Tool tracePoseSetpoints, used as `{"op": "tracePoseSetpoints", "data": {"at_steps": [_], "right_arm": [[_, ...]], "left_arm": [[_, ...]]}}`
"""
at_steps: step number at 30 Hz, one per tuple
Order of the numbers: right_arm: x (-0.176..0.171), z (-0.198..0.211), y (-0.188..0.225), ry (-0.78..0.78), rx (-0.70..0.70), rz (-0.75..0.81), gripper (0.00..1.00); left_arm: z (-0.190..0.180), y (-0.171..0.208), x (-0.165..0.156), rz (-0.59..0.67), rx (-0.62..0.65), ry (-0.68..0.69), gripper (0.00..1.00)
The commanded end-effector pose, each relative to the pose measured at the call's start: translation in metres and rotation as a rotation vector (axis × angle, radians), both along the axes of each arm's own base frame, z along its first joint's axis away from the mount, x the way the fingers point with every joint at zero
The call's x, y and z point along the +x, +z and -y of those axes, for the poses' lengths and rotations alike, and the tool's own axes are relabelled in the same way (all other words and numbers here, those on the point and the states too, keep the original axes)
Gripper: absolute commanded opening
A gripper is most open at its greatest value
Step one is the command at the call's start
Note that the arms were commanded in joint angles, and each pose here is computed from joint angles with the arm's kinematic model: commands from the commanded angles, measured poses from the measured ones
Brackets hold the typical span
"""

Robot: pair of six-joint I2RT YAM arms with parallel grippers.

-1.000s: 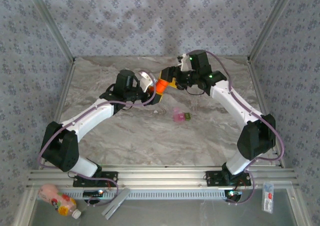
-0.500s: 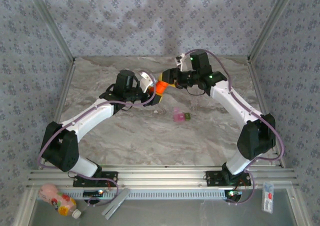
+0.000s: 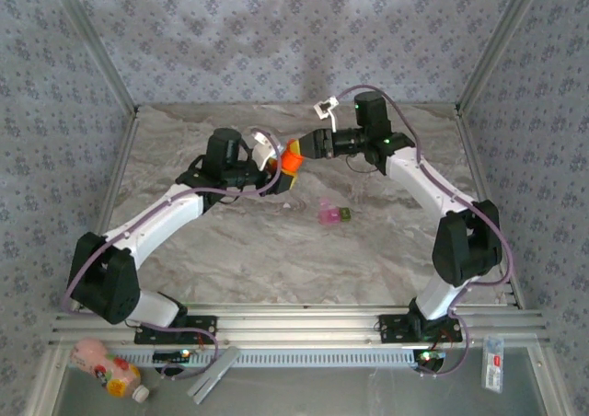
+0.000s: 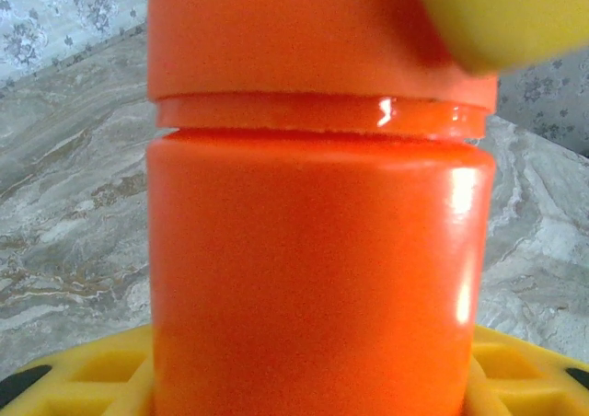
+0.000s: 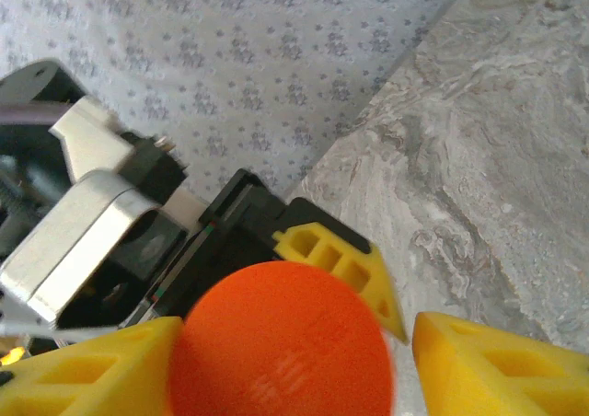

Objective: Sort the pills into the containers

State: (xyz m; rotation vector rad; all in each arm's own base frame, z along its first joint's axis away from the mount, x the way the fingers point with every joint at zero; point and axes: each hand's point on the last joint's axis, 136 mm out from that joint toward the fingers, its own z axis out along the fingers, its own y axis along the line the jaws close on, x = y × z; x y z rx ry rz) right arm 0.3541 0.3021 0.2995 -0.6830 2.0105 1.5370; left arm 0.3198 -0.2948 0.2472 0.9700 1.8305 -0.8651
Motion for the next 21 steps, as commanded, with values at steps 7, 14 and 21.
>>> {"op": "tracePoseSetpoints", "data": {"at_steps": [7, 14, 21], "right_arm": [[0.02, 0.076, 0.025, -0.452, -0.032, -0.246, 0.73], [0.019, 0.062, 0.024, -0.528, -0.07, -0.335, 0.76], [0.021, 0.023, 0.018, -0.452, -0.097, -0.333, 0.75]], "left_arm": [[-0.005, 0.021, -0.001, 0.077, -0.014, -0.011, 0.0], [-0.002, 0.017, 0.002, 0.068, -0.007, -0.02, 0.0], [0.001, 0.015, 0.003, 0.056, -0.01, -0.023, 0.0]]}}
